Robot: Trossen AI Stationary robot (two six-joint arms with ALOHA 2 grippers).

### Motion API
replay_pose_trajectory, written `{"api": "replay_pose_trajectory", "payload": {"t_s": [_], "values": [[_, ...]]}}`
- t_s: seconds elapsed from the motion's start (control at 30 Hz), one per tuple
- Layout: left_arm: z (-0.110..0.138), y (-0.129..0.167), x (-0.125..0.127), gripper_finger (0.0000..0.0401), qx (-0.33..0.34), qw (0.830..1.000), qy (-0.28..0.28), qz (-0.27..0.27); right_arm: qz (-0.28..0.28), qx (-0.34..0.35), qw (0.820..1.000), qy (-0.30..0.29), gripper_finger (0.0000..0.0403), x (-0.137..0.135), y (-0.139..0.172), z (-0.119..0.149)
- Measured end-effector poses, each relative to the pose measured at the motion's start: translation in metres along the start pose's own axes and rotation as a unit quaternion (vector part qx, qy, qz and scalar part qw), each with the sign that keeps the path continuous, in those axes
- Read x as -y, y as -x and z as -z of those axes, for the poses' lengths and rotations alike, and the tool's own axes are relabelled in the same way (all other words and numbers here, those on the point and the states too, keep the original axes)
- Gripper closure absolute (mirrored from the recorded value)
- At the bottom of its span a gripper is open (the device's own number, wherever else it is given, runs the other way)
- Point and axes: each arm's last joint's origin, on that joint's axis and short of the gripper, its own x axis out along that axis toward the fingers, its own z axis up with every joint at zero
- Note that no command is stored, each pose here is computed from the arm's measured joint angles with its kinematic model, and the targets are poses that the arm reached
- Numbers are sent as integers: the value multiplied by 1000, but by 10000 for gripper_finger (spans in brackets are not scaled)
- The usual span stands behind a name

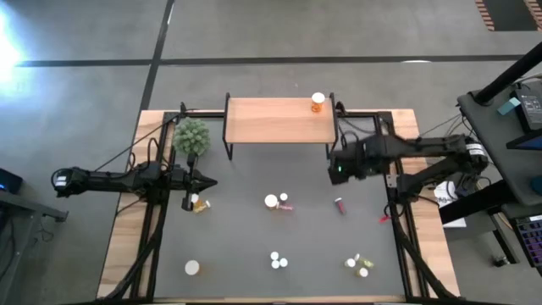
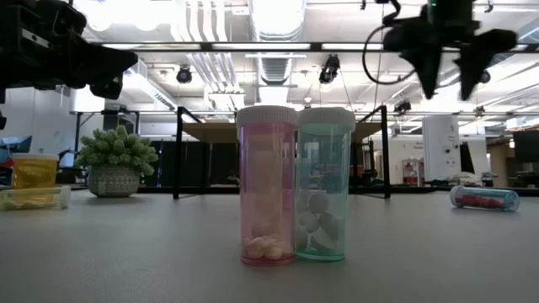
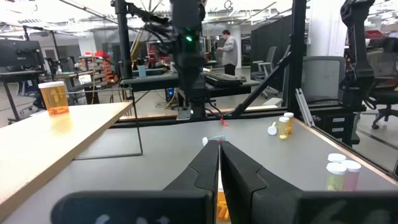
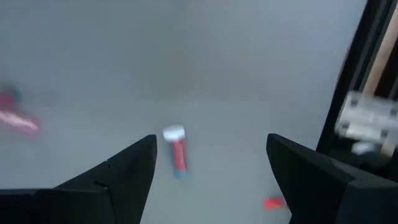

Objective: Pick and place medicine bottles onto shelf by color
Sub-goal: Put the small blue pill bottle on the shelf

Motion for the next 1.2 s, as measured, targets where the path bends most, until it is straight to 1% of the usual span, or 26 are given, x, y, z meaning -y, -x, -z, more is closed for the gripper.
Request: {"api": "replay_pose_trajectory", "payload": {"t_s": [0.13, 0.23, 0.4, 0.7, 0.93, 1.2], "values": [[0, 0, 0, 401, 0, 1000, 0, 0, 20, -8, 1000, 17, 110, -8, -22, 21], [0, 0, 0, 401, 0, 1000, 0, 0, 12, -9, 999, 38, 110, -12, -39, 30], [0, 0, 0, 401, 0, 1000, 0, 0, -5, -33, 999, 40, 110, -13, -65, 35], [0, 0, 0, 401, 0, 1000, 0, 0, 6, -55, 995, 83, 112, -5, -81, 38], [0, 0, 0, 401, 0, 1000, 0, 0, -17, -73, 992, 106, 121, -4, -97, 42], [0, 0, 0, 401, 0, 1000, 0, 0, -34, -69, 988, 135, 122, -1, -112, 43]]}}
